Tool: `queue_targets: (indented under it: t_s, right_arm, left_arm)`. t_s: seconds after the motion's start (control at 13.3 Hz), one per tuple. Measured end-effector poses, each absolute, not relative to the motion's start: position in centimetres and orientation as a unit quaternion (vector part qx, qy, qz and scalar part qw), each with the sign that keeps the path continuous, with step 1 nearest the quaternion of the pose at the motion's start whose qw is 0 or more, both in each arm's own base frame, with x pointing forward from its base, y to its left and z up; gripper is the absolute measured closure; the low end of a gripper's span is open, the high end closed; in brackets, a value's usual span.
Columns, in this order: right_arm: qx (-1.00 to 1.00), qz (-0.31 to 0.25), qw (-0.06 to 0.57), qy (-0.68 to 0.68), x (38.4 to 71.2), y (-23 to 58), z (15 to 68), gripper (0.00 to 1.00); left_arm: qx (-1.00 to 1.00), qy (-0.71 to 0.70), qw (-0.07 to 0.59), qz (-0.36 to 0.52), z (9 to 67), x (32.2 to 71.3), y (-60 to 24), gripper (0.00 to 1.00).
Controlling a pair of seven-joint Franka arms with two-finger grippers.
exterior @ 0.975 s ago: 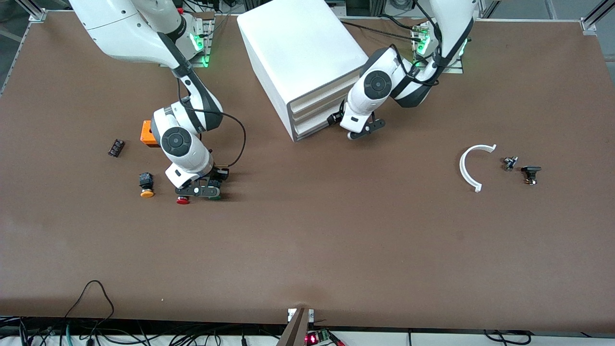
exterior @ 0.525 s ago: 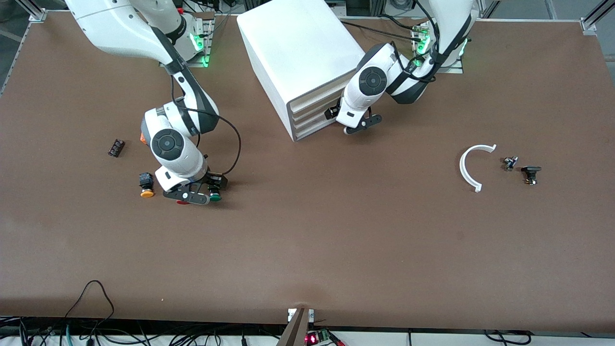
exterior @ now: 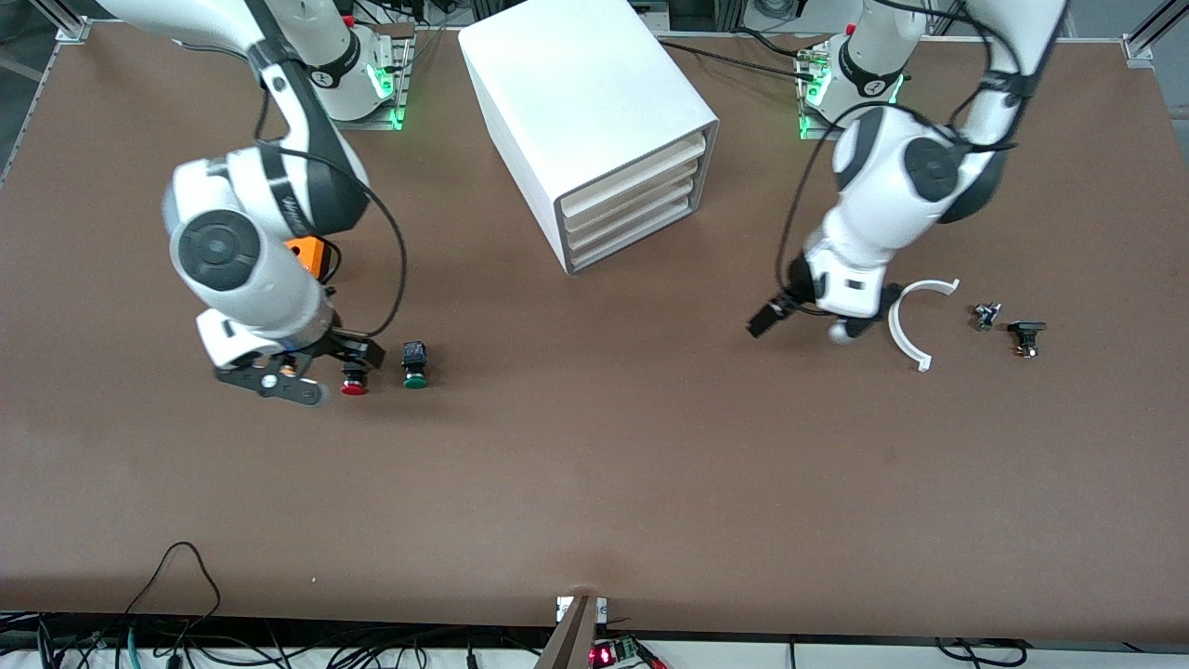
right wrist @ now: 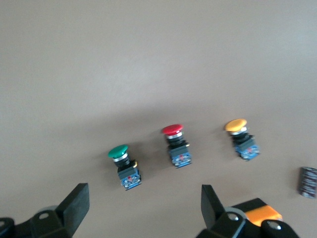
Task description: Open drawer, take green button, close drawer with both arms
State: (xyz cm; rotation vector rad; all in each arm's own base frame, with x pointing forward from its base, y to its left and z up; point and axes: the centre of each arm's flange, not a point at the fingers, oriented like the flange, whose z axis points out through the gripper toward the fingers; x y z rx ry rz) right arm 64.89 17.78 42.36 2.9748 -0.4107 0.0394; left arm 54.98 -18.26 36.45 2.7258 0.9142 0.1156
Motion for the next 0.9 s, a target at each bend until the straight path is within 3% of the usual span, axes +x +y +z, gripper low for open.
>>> queue_targets:
  t_s: [0.3, 0.6, 0.9]
  right_arm:
    - [0.988, 0.023, 0.070, -0.138, 65.7, 12.7, 50.2, 0.00]
    - [0.990, 0.013, 0.081, -0.111, 62.5, 7.2, 57.2, 0.00]
    - [0.997, 0.010, 0.076, -0.030, 60.4, 0.5, 61.5, 0.00]
  left_arm:
    - [0.979, 0.178, 0.094, 0.036, 44.5, 56.6, -8.6, 0.00]
    - [0.995, 0.062, 0.077, -0.002, 54.7, 55.7, 1.5, 0.00]
    - [1.000, 0.008, 0.010, -0.016, 59.7, 54.1, 2.5, 0.00]
